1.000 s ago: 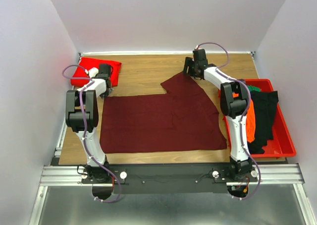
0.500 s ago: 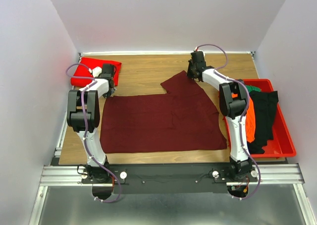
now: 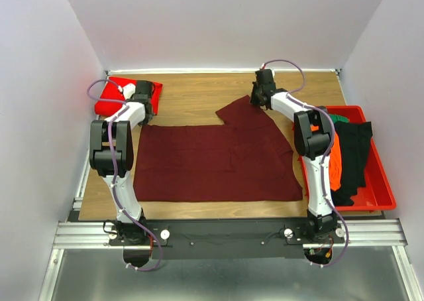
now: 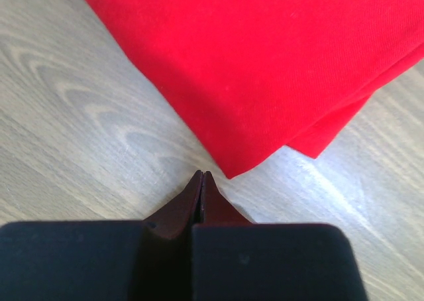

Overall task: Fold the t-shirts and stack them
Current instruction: Fold the tshirt

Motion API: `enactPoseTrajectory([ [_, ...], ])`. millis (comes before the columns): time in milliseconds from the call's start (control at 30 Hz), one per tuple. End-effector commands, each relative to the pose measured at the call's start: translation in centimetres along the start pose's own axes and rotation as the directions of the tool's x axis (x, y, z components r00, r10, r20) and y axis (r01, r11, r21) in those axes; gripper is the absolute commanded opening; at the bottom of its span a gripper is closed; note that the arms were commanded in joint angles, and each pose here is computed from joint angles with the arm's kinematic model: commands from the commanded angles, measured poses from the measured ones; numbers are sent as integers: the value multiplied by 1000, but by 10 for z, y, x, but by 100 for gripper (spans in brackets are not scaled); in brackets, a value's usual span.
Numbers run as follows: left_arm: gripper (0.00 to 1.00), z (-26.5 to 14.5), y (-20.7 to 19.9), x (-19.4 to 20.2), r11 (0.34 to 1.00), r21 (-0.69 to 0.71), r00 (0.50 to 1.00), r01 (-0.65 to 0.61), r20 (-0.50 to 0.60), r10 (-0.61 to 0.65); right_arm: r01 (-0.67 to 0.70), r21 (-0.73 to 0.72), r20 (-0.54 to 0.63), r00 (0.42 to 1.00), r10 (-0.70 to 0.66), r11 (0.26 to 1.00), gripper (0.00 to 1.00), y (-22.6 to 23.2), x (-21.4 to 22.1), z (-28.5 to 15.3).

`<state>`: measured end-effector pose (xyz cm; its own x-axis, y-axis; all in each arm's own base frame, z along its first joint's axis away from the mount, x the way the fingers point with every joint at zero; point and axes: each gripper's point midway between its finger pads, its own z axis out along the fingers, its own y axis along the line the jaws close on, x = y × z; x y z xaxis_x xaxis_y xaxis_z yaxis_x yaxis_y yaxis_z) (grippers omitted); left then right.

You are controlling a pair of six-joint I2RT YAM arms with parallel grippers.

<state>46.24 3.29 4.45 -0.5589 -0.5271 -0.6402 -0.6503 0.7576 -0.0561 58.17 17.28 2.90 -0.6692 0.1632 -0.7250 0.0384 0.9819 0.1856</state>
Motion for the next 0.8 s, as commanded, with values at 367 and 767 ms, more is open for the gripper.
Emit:
enactPoseTrajectory([
  [367, 0, 5, -10, -27, 1000, -8, 998, -4, 64, 5, 32, 76, 128, 991, -41, 997, 0, -1, -62, -36],
  [767, 0, 11, -26, -54, 1000, 18, 995, 0, 97, -2, 11, 88, 197, 980, -28, 996, 0, -9, -96, -52],
])
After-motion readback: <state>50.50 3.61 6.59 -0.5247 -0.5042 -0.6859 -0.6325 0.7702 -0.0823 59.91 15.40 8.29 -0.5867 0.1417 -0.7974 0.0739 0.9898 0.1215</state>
